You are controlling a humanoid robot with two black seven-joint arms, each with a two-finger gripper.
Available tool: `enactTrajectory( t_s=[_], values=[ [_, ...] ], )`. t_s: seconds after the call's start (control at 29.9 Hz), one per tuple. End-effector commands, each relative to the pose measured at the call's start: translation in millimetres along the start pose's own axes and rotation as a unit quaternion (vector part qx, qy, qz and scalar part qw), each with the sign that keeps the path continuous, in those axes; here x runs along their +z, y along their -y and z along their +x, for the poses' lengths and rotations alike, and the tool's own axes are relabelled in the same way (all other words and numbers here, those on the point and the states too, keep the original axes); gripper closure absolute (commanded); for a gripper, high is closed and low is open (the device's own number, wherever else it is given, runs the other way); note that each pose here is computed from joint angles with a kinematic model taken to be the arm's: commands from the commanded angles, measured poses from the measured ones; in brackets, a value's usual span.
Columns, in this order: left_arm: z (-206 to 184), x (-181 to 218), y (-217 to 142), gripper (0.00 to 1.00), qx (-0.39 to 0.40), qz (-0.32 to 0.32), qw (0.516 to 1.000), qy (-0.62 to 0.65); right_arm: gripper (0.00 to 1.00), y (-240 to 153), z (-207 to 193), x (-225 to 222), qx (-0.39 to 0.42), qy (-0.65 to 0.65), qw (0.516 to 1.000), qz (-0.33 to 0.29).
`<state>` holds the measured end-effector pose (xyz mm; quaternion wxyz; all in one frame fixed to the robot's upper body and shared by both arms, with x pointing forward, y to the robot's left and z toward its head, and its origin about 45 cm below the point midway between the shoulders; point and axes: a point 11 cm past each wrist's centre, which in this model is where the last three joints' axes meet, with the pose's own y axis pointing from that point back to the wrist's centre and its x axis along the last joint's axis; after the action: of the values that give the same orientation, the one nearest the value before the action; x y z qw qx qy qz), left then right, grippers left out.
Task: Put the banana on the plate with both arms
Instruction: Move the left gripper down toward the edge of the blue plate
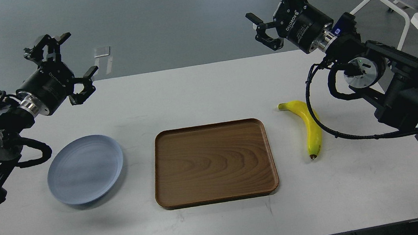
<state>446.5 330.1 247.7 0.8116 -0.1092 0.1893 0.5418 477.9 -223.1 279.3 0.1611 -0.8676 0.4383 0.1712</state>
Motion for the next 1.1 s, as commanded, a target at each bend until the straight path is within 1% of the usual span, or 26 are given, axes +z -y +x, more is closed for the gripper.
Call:
enactTrajectory(
  t_s=[0.0, 0.13, 0.4, 0.63, 0.87, 1.07],
  values=[
    [-5, -6, -5, 0.02, -0.022, -0.002, 1.000, -0.014, 0.00, -1, 1, 4, 0.004, 0.015, 1.000, -0.003],
    [-7, -4, -3, 0.02, -0.021, -0.013, 0.999, -0.022, 0.00, 1, 0, 10, 0.006, 0.031, 0.999, 0.004],
    [-6, -7, -2, 0.02, -0.008, -0.016, 0.999, -0.038, 0.00, 2, 8, 22, 0.058, 0.028, 0.998, -0.001],
    [1, -16, -8, 0.02, 0.003, -0.008, 0.999, -0.041, 0.00, 3, 7, 21, 0.055, 0.034, 0.998, -0.003],
    [9, -8, -14, 0.02, 0.011, -0.012, 0.999, -0.033, 0.00, 4, 7, 22, 0.061, 0.049, 0.997, -0.002],
    [9, -9, -14, 0.02, 0.012, -0.010, 0.999, -0.033, 0.00, 4, 7, 23, 0.062, 0.049, 0.997, -0.005]
  ],
)
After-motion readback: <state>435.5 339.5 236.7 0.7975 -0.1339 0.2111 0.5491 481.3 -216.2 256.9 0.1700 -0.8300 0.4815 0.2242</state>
